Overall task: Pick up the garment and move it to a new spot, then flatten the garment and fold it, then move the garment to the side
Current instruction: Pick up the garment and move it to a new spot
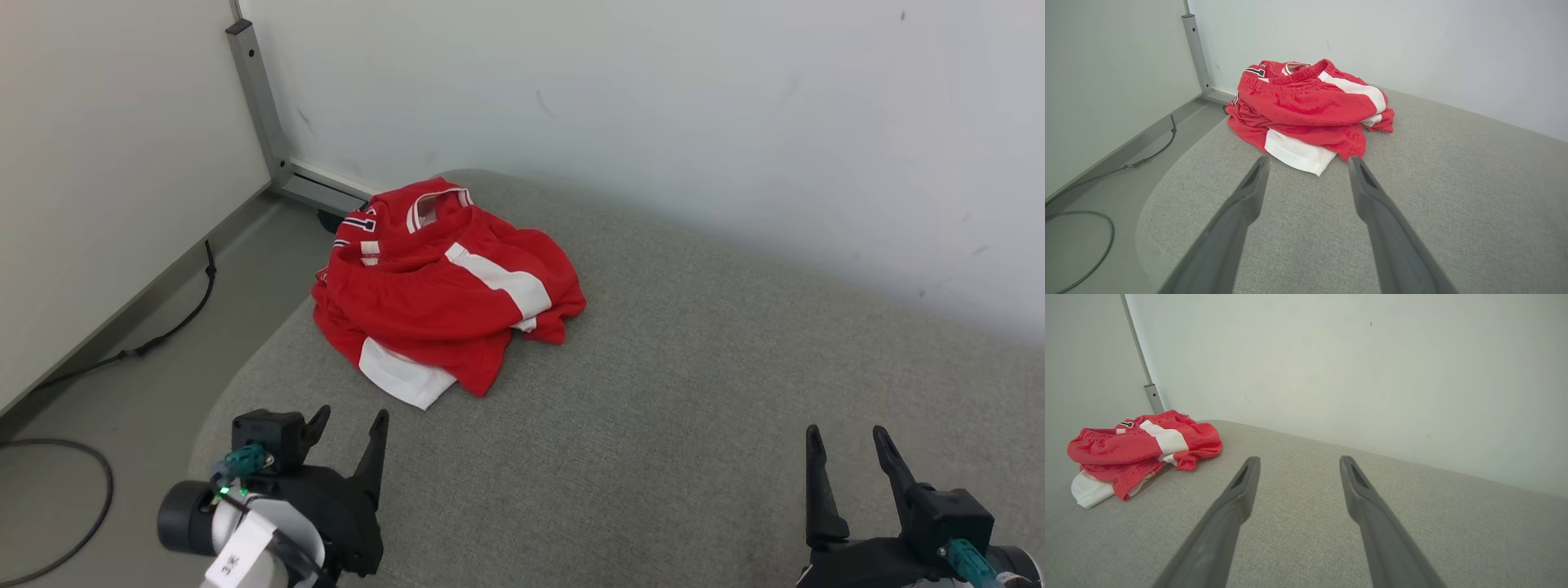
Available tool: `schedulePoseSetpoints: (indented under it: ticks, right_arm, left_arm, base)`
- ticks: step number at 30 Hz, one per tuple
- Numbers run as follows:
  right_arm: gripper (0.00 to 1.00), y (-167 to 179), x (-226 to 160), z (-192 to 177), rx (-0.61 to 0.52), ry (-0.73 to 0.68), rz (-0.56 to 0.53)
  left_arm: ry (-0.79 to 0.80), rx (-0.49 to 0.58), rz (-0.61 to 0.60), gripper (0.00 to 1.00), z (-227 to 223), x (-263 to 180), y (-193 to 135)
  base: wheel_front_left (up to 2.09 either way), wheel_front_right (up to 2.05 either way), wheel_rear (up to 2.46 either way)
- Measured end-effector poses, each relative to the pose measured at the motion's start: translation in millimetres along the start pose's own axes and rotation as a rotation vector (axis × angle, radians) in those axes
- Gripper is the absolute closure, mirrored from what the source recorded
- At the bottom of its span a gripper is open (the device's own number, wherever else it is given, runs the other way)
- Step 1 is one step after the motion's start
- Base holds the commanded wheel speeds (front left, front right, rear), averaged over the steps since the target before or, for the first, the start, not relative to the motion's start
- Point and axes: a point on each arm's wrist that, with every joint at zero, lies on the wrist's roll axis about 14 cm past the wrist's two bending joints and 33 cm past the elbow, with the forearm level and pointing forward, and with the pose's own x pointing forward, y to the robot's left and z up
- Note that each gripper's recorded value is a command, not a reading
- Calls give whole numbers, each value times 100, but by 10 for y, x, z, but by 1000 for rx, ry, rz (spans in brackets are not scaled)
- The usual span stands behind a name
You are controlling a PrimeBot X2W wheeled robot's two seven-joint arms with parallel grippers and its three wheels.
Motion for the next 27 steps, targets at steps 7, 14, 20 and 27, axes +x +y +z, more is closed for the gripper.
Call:
schedulePoseSetpoints:
  ticks: [7,14,20,27]
  right_arm:
    - [0,-62,-45,-33,-61,24,21]
    - [0,-128,108,84,-95,-2,37]
    - [0,-71,239,37,-97,22,75]
    - [0,-241,388,4,-122,41,62]
  left_arm:
    - [95,17,-69,0,-39,250,-226]
    - [162,119,-87,0,73,638,-233]
    - [243,169,-78,0,-4,919,-184]
    - [279,218,-77,0,40,1331,-180]
  base:
    - [0,0,0]
    - [0,0,0]
    - [0,0,0]
    - [0,0,0]
